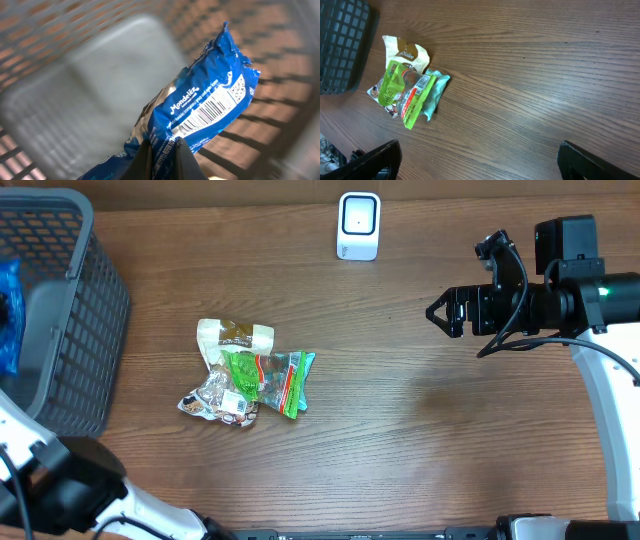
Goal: Scan the item barcode
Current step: 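Carry the blue packet out and set it on the table, then lower the right gripper onto the blue packet and grasp it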
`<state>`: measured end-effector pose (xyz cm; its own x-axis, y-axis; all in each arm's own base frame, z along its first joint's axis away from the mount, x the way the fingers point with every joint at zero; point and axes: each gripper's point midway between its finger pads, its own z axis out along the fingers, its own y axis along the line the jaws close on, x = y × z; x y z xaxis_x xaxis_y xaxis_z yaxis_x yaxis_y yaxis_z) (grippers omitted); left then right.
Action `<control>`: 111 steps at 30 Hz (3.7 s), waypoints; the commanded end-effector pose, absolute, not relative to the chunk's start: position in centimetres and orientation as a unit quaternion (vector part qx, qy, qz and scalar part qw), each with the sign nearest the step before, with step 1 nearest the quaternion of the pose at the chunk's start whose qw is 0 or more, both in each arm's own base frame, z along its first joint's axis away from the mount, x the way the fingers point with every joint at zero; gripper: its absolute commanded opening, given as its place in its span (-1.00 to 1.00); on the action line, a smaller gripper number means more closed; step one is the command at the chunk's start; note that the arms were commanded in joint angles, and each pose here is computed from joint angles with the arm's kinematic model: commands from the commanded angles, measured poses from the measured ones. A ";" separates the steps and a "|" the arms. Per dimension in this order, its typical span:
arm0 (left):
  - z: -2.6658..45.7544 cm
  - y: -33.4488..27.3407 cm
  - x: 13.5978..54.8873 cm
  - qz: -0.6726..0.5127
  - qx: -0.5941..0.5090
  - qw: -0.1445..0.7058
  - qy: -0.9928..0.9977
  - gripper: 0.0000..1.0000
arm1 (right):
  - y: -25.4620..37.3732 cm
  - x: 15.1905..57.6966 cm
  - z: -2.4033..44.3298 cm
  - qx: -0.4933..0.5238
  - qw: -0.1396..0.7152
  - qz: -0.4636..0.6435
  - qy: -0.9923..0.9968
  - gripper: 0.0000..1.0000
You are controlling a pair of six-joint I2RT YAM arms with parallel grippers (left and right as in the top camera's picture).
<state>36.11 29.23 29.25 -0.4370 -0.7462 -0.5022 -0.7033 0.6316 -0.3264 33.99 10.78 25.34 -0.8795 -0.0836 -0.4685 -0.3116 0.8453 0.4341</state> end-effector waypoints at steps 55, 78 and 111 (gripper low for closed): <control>26.8 -15.1 45.4 -0.217 0.111 0.195 0.950 -0.15 | 16.5 36.4 19.2 0.106 0.080 0.293 0.947 0.94; 36.4 -9.6 43.8 -0.166 0.155 0.336 0.914 0.13 | 22.9 34.0 2.6 0.048 -0.084 0.184 0.978 0.40; 34.9 -7.7 44.0 -0.142 0.106 0.310 0.934 0.99 | 15.1 36.3 2.3 -0.117 0.018 -0.104 0.987 -0.60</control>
